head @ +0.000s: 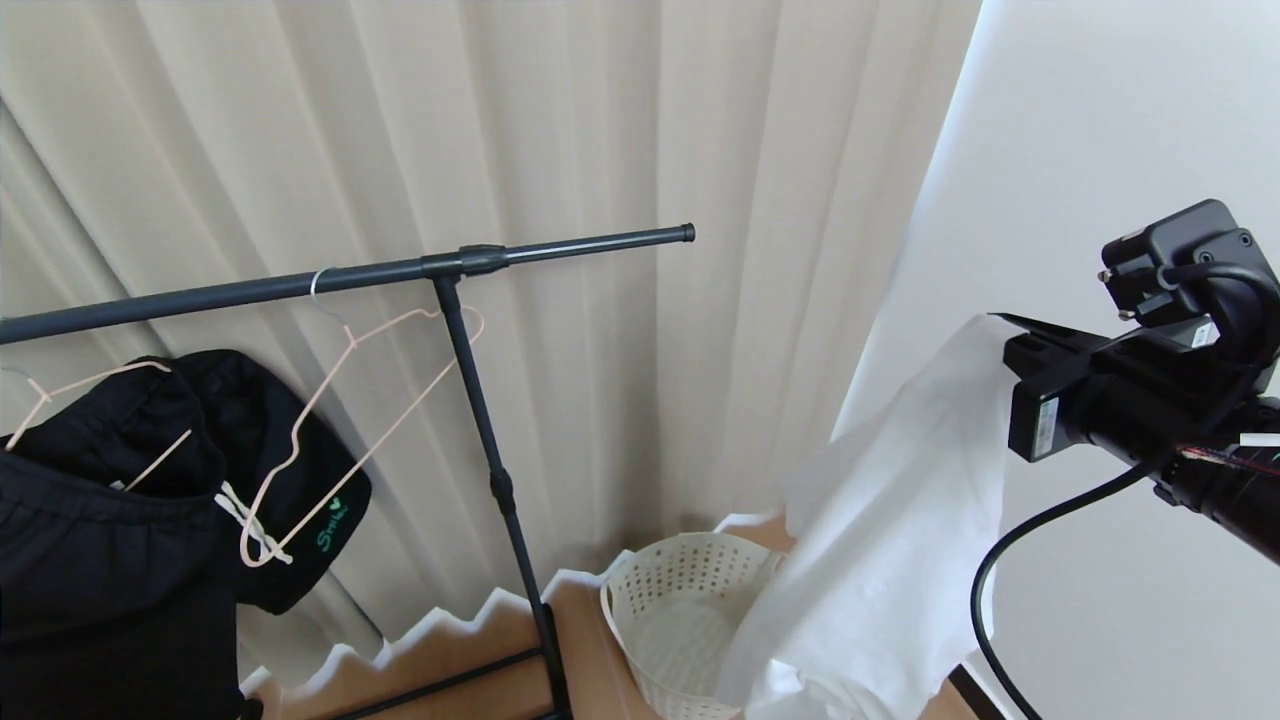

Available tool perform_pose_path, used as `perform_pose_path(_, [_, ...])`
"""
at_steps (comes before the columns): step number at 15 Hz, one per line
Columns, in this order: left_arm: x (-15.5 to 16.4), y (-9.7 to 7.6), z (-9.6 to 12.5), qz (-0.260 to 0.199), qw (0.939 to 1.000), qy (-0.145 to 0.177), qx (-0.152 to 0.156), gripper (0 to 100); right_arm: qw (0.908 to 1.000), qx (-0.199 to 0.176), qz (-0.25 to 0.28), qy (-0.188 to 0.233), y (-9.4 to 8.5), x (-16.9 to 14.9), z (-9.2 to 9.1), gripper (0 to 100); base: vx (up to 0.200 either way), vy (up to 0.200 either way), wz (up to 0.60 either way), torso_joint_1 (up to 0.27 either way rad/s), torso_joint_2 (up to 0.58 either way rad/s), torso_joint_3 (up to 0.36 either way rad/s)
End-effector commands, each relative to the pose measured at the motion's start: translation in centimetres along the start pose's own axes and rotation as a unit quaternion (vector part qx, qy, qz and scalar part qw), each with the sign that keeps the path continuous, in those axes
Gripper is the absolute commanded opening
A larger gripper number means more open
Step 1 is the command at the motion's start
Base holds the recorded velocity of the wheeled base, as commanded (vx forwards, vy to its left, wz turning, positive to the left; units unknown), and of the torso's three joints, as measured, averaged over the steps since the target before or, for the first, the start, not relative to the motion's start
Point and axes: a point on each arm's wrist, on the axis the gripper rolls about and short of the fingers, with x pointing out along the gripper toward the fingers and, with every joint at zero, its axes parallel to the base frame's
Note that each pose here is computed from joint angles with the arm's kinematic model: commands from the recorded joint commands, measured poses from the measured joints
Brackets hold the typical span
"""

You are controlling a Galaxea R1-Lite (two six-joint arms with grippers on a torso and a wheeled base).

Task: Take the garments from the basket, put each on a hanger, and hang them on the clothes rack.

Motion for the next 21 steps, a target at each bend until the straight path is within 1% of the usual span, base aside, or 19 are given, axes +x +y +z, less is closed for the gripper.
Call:
perform_pose_path(1, [0.01,0.00,-0.01,0.000,1.0000,0.000,0.000,100,1.0000,-0.001,0.001,0.002,0.09,0.12,-0.13,0,0.000,0.000,0.60,0.002,0.00,0.002])
perform_pose_path(3, [0.01,0.00,-0.01,0.000,1.0000,0.000,0.000,100,1.0000,-0.001,0.001,0.002,0.09,0.12,-0.13,0,0.000,0.000,0.60,0.010,0.00,-0.002])
perform_pose_path(8, [0.01,0.00,-0.01,0.000,1.0000,0.000,0.000,100,1.0000,-0.001,0.001,0.003,0.09,0.07,-0.18,0,0.000,0.000,0.00,0.000,0.00,0.000])
perform_pose_path(10, [0.01,0.00,-0.01,0.000,1.0000,0.000,-0.002,100,1.0000,-0.001,0.002,0.003,0.12,0.06,-0.17,0,-0.200,0.200,0.00,0.002,0.00,0.005])
perform_pose_path(16, [0.01,0.00,-0.01,0.000,1.0000,0.000,-0.003,100,1.0000,-0.001,0.002,0.003,0.11,0.02,-0.18,0,0.000,0.200,0.00,-0.002,0.00,0.003])
perform_pose_path(18, [0.01,0.00,-0.01,0.001,1.0000,0.000,-0.003,100,1.0000,-0.002,0.003,0.006,0.17,0.02,-0.38,0,0.000,0.000,0.00,0.000,0.00,0.000])
perform_pose_path(20, [0.01,0.00,-0.01,0.001,1.0000,0.000,-0.003,100,0.9998,-0.018,0.005,0.012,0.25,-0.02,-0.71,0,0.000,0.000,0.60,-0.005,0.01,0.007])
perform_pose_path(21, [0.01,0.00,-0.01,0.001,1.0000,0.000,-0.002,100,0.9997,-0.018,0.005,0.013,0.27,0.02,-0.73,0,0.000,0.000,0.60,0.007,0.00,0.002])
